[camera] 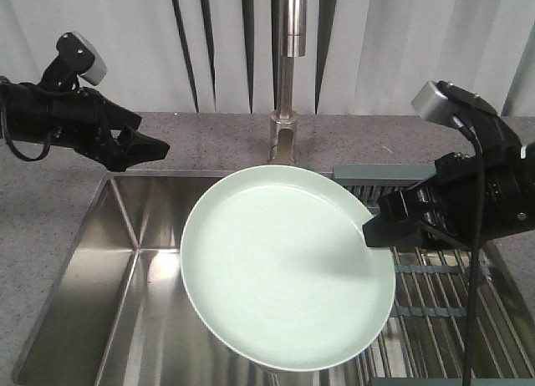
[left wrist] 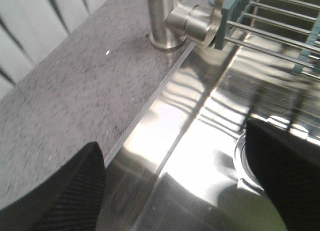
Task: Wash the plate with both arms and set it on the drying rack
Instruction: 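Raise the left gripper toward the plate above the sink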
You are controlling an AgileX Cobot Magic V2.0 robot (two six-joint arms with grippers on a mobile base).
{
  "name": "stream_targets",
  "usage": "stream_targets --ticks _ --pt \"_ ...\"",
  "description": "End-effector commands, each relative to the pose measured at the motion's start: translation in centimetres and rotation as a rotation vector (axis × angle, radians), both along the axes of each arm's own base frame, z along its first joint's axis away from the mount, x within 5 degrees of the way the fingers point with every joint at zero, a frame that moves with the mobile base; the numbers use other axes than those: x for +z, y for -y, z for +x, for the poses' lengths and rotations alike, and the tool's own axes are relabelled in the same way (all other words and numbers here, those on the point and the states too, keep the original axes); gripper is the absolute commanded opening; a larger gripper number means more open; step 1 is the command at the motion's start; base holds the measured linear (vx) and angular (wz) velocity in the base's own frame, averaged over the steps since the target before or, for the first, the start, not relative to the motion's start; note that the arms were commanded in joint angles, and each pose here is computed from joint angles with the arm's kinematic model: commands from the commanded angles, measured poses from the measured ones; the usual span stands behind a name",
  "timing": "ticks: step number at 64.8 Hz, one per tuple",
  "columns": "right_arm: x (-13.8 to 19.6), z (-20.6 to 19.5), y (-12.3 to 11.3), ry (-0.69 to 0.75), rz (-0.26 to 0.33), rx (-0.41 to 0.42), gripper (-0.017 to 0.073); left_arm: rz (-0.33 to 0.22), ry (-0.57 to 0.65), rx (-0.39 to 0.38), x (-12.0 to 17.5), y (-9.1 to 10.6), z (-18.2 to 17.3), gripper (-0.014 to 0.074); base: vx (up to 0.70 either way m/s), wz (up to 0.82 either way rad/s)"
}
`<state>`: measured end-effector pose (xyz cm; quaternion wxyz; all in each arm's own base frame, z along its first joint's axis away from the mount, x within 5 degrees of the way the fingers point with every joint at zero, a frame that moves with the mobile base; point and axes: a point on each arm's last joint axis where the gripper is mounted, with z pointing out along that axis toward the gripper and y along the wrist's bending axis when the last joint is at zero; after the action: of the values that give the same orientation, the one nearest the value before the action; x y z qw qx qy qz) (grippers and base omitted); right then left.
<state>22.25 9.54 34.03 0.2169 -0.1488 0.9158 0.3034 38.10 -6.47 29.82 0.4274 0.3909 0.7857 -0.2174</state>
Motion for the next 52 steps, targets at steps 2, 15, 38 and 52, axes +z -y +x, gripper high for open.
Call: stream_targets --ticks 2,15,38,52 --pt "1.6 -0.3 -0.1 0.063 0.056 -0.014 -0.0008 -0.128 0.078 -0.048 2.8 1.1 0.7 0.0562 0.0 0.0" --pt "1.6 -0.3 -0.1 0.063 0.056 -0.014 -0.0008 -0.152 0.106 -0.163 2.5 3.1 2.4 0.0562 0.0 0.0" --pt "1.6 -0.3 -0.1 0.063 0.056 -0.014 -0.0008 -0.153 0.134 -0.288 1.7 7.7 4.4 0.0562 0.0 0.0" --pt "1.6 -0.3 -0.1 0.063 0.056 -0.014 -0.0008 -0.151 0.164 -0.333 1.4 10.5 5.0 0.0562 0.0 0.0"
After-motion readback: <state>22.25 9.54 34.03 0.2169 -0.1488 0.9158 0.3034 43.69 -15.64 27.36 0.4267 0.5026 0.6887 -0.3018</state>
